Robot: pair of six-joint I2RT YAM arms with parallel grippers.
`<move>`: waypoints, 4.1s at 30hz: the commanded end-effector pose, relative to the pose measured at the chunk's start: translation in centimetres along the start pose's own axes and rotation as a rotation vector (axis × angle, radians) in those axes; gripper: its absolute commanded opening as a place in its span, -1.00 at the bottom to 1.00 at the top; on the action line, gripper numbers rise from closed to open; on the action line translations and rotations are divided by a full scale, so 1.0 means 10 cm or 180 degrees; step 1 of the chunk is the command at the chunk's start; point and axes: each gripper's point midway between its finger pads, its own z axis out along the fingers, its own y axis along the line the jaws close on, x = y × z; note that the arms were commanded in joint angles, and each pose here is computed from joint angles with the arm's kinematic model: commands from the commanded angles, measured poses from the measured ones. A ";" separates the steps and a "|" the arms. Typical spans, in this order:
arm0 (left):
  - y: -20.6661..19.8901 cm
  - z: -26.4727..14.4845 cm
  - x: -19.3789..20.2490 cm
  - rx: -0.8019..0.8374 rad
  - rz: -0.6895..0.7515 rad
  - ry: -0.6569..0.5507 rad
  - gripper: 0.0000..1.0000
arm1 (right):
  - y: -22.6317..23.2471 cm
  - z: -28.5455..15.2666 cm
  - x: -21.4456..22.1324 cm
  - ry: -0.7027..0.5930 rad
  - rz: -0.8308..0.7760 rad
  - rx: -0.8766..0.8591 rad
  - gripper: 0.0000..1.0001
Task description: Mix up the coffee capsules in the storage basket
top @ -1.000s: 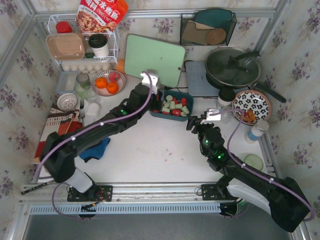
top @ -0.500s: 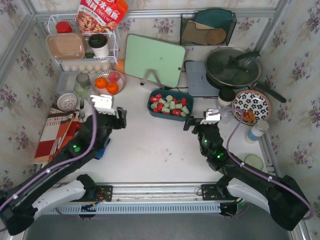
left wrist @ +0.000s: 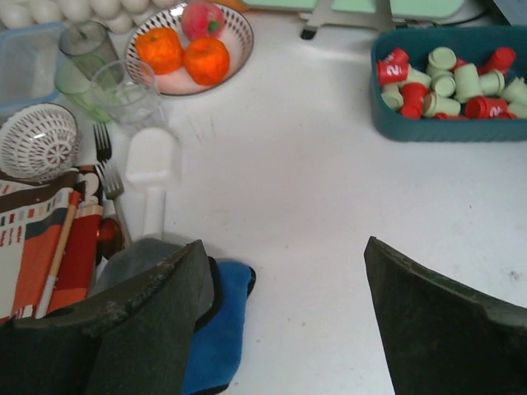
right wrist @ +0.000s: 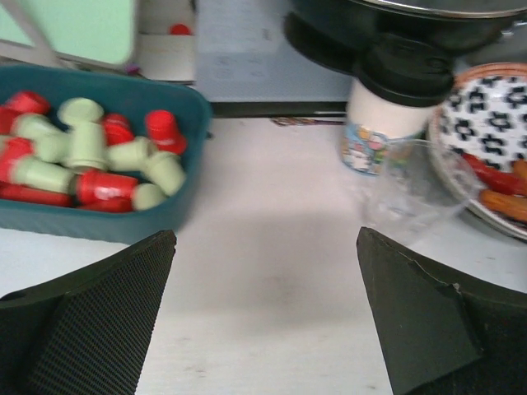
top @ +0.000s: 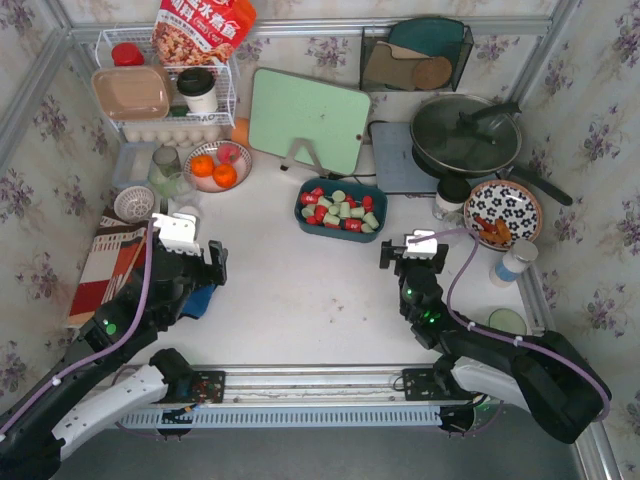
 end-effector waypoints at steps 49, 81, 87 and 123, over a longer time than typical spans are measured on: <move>-0.16 0.11 0.26 0.0136 0.0089 0.0337 0.62 | -0.61 0.56 0.21 -0.0413 -0.0029 -0.0190 1.00; 1.00 0.87 0.94 -0.2320 0.0123 0.0199 0.95 | -0.87 0.72 0.28 -0.0234 0.0194 0.0374 1.00; 1.04 0.84 0.95 -0.2150 0.0051 0.0102 0.95 | -0.87 0.71 0.29 -0.0226 0.0192 0.0378 1.00; 1.10 1.66 1.60 -0.0478 0.0071 -0.0081 0.99 | -0.87 0.71 0.29 -0.0230 0.0191 0.0375 1.00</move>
